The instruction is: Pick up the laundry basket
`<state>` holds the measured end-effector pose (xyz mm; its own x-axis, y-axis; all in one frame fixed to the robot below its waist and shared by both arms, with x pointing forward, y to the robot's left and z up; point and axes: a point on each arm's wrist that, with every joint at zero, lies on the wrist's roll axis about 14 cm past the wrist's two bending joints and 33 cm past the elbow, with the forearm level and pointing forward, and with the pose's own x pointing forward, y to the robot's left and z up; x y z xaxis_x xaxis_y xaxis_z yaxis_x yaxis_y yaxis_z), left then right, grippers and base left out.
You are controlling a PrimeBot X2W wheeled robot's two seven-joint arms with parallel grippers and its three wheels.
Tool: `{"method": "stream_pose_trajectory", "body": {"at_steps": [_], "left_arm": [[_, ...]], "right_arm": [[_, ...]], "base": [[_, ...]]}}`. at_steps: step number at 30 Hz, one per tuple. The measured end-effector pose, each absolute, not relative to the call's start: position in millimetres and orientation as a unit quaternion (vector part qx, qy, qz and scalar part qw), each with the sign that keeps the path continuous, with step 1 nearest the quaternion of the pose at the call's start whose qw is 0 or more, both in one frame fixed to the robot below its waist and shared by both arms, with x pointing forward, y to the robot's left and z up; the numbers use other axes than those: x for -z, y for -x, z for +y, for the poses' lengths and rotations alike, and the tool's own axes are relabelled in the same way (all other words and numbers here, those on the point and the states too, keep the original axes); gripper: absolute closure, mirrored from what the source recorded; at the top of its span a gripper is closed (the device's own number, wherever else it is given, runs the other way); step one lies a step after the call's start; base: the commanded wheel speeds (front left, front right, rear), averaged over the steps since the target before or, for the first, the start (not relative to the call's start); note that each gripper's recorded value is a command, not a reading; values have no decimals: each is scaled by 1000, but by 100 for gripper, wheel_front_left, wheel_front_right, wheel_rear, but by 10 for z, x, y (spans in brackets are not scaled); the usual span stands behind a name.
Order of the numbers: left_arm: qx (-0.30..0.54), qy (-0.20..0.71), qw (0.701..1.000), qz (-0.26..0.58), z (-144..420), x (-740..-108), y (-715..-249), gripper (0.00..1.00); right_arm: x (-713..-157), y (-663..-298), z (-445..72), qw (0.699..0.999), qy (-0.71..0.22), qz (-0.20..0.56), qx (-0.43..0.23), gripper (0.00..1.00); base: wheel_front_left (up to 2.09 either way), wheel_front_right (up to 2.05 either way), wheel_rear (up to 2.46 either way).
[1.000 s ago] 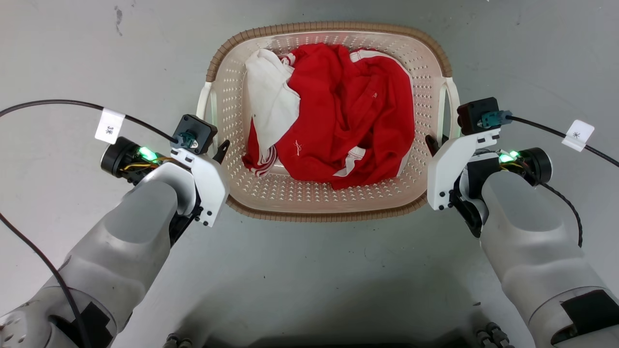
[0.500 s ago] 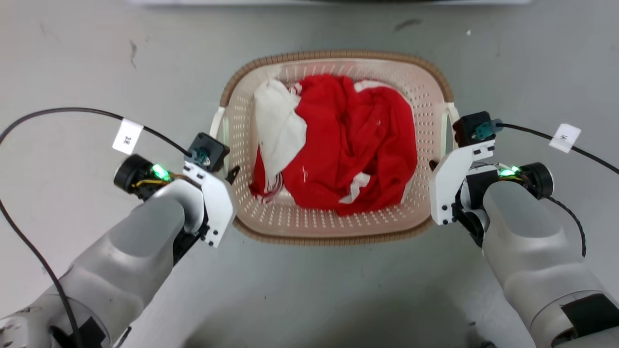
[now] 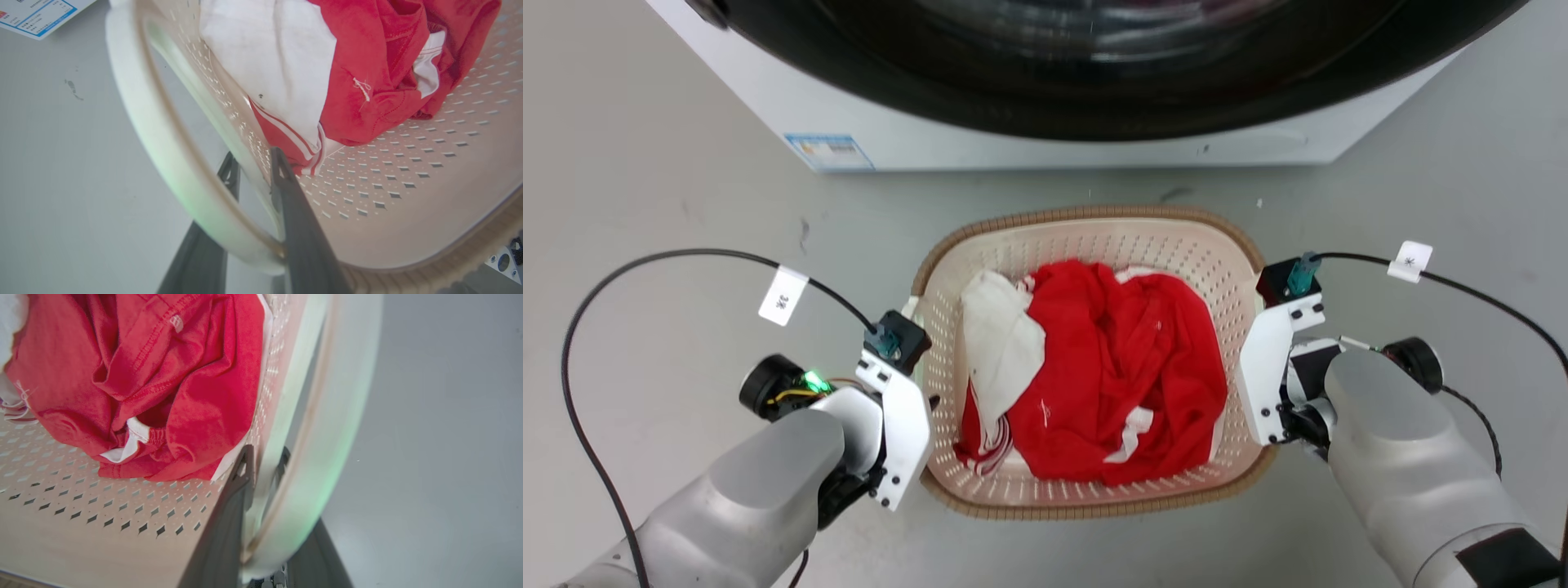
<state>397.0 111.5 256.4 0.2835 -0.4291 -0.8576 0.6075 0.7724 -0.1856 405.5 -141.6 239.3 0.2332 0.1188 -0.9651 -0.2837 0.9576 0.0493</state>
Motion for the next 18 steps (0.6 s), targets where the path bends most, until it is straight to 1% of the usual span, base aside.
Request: {"method": "stream_pose_trajectory", "body": {"at_steps": [13,18], "left_arm": [[323,-110,811,475,1144,-3251,-3685,100],[326,-117,809,475,1145,-3398,-3558,100]], "right_arm": [[-3112,-3834,-1368,801,70,580,-129,100],[-3269,-3712,-1369,800,73,582,-129,100]], "base": [[0,0,0],[0,0,0]]}}
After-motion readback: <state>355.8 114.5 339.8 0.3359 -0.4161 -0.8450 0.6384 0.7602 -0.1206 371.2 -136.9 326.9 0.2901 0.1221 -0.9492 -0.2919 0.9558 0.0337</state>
